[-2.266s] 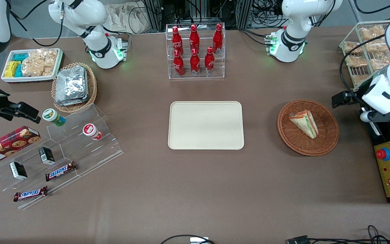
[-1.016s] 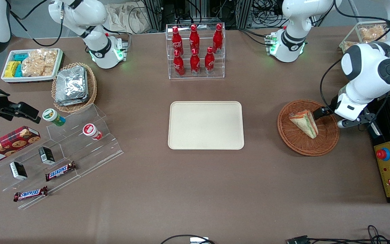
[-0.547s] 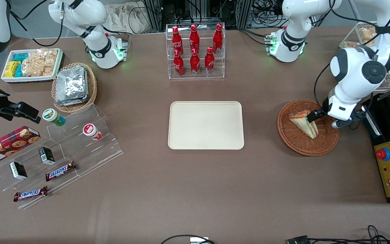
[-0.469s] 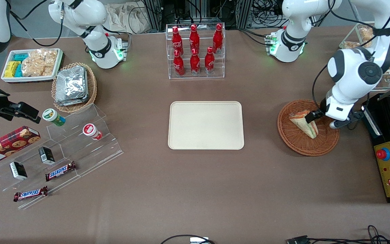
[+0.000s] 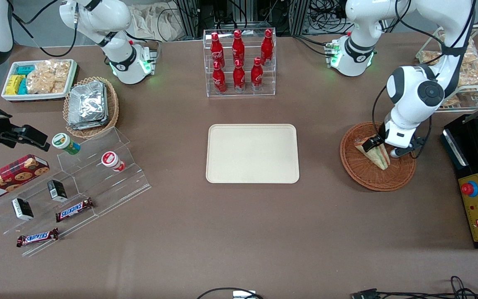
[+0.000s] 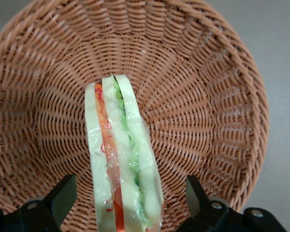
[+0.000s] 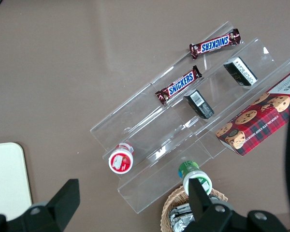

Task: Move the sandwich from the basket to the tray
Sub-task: 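Lower the open left gripper and close it on the wrapped sandwich, then lift the sandwich out of the basket with the left gripper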

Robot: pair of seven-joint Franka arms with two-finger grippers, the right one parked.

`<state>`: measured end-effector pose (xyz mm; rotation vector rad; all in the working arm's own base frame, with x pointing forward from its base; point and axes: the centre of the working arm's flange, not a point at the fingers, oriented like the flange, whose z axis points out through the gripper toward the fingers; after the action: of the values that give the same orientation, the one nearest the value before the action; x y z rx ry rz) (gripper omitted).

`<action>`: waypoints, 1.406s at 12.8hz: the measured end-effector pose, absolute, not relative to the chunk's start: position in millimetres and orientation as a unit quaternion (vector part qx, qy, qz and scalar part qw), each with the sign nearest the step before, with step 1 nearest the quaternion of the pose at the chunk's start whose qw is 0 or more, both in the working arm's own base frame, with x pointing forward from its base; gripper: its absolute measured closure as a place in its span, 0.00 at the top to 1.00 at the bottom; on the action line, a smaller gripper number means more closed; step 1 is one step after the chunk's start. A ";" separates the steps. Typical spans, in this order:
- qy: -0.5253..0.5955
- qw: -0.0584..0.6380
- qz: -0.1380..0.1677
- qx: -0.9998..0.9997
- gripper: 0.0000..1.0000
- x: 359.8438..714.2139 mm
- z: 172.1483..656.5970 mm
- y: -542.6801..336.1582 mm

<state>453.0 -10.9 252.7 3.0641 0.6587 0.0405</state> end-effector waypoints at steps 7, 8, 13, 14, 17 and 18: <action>0.212 0.005 0.015 0.977 0.48 449.8 244.1 -10.3; 0.212 0.005 0.015 0.977 0.40 449.8 244.1 -10.2; 0.203 -0.002 0.006 0.979 0.19 452.4 270.4 -9.8; 0.192 -0.005 0.005 0.981 0.19 454.7 287.1 -11.0; 0.137 -0.017 -0.004 0.990 0.19 458.0 341.5 -23.6; 0.113 -0.020 -0.006 0.993 0.19 458.8 357.5 -30.0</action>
<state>458.8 -30.0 357.5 3.1619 0.3609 -0.0183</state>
